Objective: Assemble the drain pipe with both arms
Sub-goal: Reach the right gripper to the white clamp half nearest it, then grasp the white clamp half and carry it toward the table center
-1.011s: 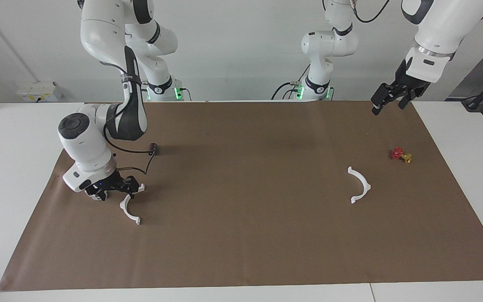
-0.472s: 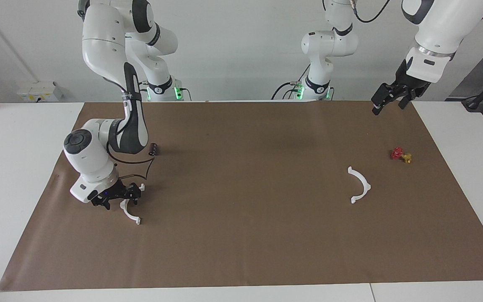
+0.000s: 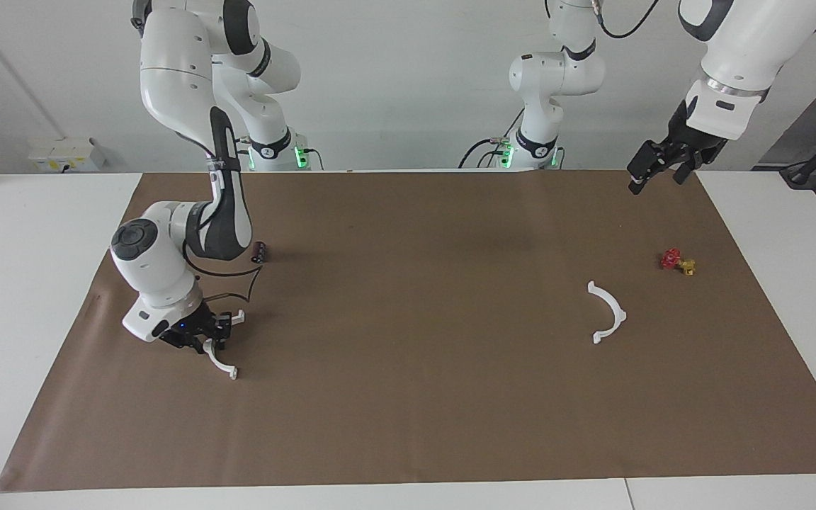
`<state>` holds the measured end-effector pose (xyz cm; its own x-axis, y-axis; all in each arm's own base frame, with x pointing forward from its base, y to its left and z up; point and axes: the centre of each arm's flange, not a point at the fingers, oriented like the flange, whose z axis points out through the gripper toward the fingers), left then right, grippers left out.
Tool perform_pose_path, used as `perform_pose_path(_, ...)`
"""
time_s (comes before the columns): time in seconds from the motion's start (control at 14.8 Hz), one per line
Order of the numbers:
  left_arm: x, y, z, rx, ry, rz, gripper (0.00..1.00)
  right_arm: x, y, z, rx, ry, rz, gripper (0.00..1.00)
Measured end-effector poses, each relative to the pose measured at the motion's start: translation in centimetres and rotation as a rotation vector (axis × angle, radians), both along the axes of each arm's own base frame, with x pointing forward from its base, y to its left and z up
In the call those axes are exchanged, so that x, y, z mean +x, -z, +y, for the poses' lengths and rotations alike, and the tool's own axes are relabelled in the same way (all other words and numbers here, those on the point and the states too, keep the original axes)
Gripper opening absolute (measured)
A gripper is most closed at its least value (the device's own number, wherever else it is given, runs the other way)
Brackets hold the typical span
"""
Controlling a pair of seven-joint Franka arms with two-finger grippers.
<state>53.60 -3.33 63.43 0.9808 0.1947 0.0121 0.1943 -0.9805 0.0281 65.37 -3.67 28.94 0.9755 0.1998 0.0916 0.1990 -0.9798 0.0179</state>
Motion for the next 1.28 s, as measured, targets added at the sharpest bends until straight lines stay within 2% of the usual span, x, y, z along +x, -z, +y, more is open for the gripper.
perform_pose_path(0.07,0.0,0.0,0.0,0.0,0.0,0.0,1.0,0.0,-0.1,0.1,0.0,-0.001,-0.001,0.21)
perform_pose_path(0.27,0.0,0.0,0.0,0.0,0.0,0.0,1.0,0.6,-1.0,1.2,0.004,-0.013,0.001,0.21)
perform_pose_path(0.54,0.0,0.0,0.0,0.0,0.0,0.0,1.0,1.1,-4.9,9.7,0.027,0.06,0.068,0.21)
perform_pose_path(0.67,0.0,0.0,0.0,0.0,0.0,0.0,1.0,0.2,-5.5,16.7,0.032,0.098,0.073,0.21)
perform_pose_path(0.94,0.0,0.0,0.0,0.0,0.0,0.0,1.0,-3.2,-5.5,28.5,0.042,0.186,0.066,0.21)
perform_pose_path(1.08,0.0,0.0,0.0,0.0,0.0,0.0,1.0,-4.7,-5.0,32.4,0.024,0.198,0.055,0.21)
perform_pose_path(1.28,0.0,0.0,0.0,0.0,0.0,0.0,1.0,-5.6,-3.6,35.6,0.03,0.261,0.014,0.21)
